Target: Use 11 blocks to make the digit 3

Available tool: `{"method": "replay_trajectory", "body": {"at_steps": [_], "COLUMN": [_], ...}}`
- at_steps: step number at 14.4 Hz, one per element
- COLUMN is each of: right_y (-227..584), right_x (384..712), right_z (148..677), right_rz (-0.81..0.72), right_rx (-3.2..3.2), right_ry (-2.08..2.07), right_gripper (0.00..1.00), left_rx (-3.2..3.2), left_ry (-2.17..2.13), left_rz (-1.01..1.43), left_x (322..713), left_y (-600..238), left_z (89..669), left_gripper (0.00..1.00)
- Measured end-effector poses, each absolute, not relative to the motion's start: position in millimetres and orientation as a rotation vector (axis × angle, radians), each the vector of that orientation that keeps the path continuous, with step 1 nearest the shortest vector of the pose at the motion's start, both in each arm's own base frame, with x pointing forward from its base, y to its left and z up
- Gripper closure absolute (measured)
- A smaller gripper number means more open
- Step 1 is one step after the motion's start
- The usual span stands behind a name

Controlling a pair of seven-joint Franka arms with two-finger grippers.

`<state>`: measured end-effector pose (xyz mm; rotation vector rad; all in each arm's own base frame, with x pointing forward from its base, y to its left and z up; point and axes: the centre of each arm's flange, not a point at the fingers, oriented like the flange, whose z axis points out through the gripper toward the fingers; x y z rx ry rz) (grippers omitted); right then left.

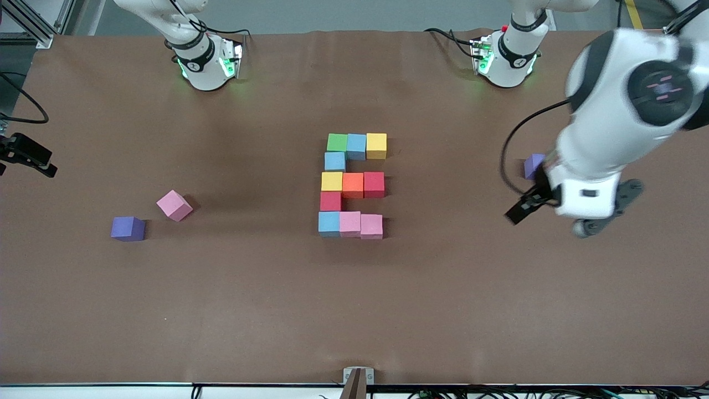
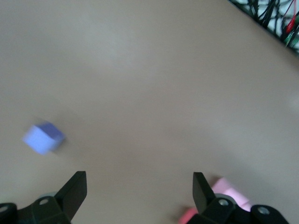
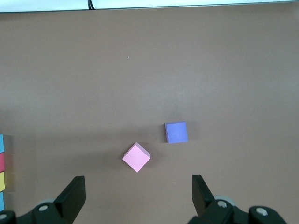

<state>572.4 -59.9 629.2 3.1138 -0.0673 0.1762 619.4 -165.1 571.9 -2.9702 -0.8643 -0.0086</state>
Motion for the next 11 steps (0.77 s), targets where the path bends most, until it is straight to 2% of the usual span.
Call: {"method": "replay_trajectory", "body": {"at_steps": [4,11], "right_y": [-60,-60], "right_x": [572,572], "right_z": [629,630], "right_rz": [0.175,0.178], "right_rx": [3.114,3.114], "right_ry": [-0.067,-0.067], "right_gripper": [0.0,0.0], "left_rx": [-3.034,-3.06], "left_ry": [-0.473,-0.292], "left_rz": [0.07,0.153], "left_x": [593,553], "left_y": [-96,-22], "left_z": [619,644], "left_gripper": [0.0,0.0]}}
